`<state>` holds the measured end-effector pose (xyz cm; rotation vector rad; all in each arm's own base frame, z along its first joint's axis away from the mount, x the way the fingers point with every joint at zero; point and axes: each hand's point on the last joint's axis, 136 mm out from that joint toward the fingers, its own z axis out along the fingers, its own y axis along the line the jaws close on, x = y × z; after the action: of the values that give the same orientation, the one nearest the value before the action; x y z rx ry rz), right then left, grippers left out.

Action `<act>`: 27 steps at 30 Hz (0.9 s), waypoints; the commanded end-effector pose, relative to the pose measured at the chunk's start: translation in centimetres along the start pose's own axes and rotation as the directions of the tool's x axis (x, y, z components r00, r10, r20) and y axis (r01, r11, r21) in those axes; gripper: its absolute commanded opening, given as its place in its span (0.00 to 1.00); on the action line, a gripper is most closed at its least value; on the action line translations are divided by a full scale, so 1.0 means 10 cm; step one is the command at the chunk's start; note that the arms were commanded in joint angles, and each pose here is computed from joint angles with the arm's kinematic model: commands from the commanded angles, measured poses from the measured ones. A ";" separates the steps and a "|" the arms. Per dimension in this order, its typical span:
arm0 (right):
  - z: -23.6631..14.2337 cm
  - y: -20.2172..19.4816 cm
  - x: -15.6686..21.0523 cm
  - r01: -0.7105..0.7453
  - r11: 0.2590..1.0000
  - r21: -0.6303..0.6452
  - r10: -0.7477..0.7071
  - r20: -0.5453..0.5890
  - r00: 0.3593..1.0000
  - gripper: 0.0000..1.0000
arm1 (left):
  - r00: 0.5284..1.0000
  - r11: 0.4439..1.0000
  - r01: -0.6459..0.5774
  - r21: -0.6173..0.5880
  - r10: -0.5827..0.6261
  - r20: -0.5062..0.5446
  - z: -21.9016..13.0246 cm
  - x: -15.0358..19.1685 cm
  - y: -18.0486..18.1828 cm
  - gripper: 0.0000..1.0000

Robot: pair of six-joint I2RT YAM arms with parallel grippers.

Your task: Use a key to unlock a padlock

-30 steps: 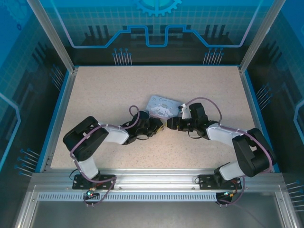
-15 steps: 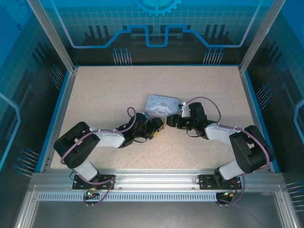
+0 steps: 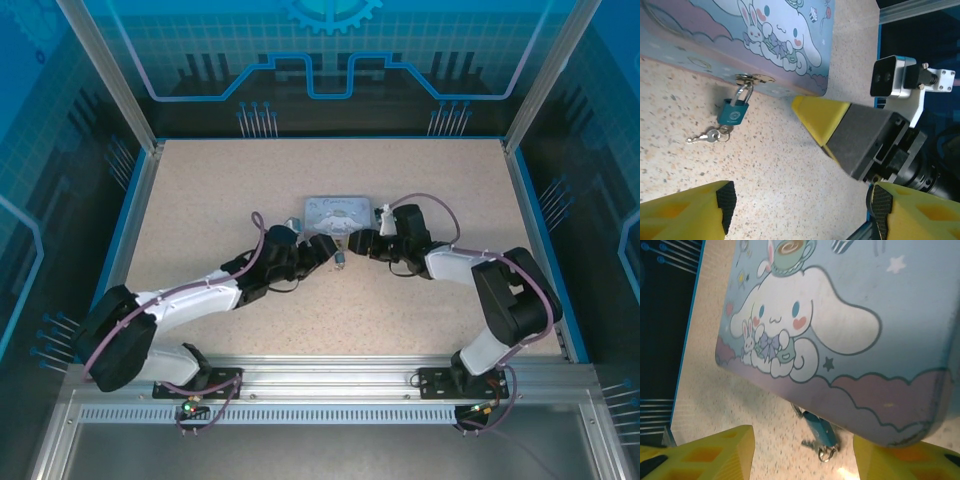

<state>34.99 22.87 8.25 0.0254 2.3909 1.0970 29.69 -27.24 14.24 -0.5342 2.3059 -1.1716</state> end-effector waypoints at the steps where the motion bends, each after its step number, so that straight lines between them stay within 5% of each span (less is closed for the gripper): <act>1: 0.01 -0.01 -0.24 -0.008 1.000 0.001 0.008 0.034 0.999 0.54 | 0.999 0.998 -0.040 -0.043 0.041 0.023 -0.08 -0.10 0.03 0.74; 14: -0.23 0.00 -0.05 0.003 1.000 0.008 -0.003 0.024 1.000 0.53 | 0.992 0.994 -0.041 -0.098 0.053 0.113 -0.19 -0.69 0.11 0.76; 27: 0.15 -0.03 0.26 0.048 0.999 -0.024 -0.049 -0.043 0.998 0.45 | 0.985 0.981 -0.099 -0.166 0.120 0.121 -0.07 -1.19 0.13 0.81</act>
<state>32.97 22.79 5.69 0.0106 2.4411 1.1043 38.10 -19.77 16.63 -0.5797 2.2546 -0.9120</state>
